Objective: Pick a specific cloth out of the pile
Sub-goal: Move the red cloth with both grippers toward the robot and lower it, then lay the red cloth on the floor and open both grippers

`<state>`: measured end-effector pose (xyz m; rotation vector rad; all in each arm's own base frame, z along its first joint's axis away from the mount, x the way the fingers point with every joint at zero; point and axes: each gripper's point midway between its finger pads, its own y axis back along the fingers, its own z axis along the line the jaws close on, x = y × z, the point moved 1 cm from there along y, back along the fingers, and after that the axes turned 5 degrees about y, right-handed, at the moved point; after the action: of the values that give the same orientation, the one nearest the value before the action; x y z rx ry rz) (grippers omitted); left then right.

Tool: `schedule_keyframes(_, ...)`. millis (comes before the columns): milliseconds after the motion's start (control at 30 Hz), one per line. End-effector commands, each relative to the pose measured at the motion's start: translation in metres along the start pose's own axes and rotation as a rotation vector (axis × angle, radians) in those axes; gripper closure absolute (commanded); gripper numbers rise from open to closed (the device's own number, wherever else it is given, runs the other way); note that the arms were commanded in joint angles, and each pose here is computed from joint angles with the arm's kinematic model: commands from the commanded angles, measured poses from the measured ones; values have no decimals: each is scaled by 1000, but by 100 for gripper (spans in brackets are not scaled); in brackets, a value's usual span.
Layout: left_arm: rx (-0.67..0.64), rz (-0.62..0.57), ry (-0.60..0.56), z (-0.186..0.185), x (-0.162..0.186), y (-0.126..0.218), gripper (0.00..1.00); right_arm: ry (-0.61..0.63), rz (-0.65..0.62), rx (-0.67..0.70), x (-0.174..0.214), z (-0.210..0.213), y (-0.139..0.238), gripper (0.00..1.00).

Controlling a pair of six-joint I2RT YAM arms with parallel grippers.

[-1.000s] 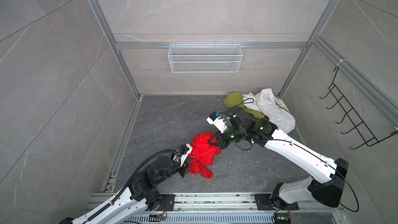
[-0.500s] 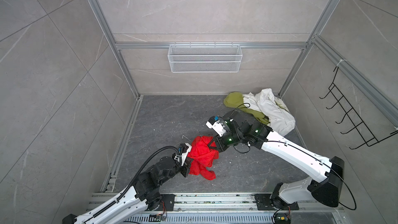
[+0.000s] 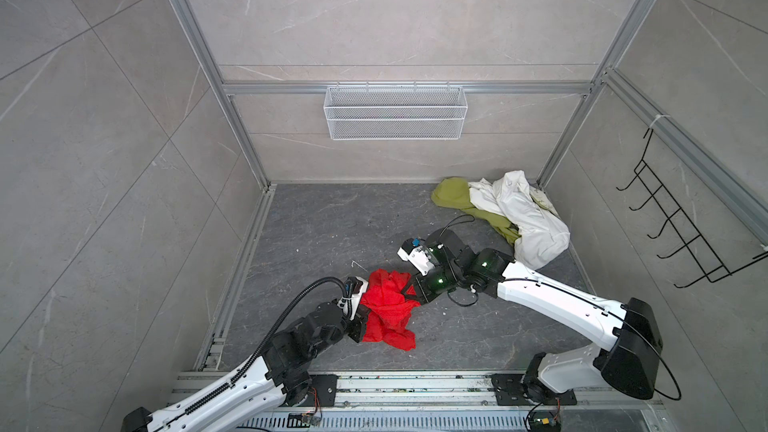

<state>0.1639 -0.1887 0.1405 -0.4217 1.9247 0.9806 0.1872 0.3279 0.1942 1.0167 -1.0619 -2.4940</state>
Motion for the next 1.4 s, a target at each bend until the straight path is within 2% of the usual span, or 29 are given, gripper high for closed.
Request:
schedule_keyframes(0,-34,-8,41,5,0,-1,100,-10,10,-12,4,0,-9,100)
schedule_keyframes(467,-83,85,107,10,26,-17,100,-30,52,15,22,-19,-34,100)
schedule_keyframes(1367,-139,150,130,18,60,-25,100,-54,139,106,65,-67,-83,100)
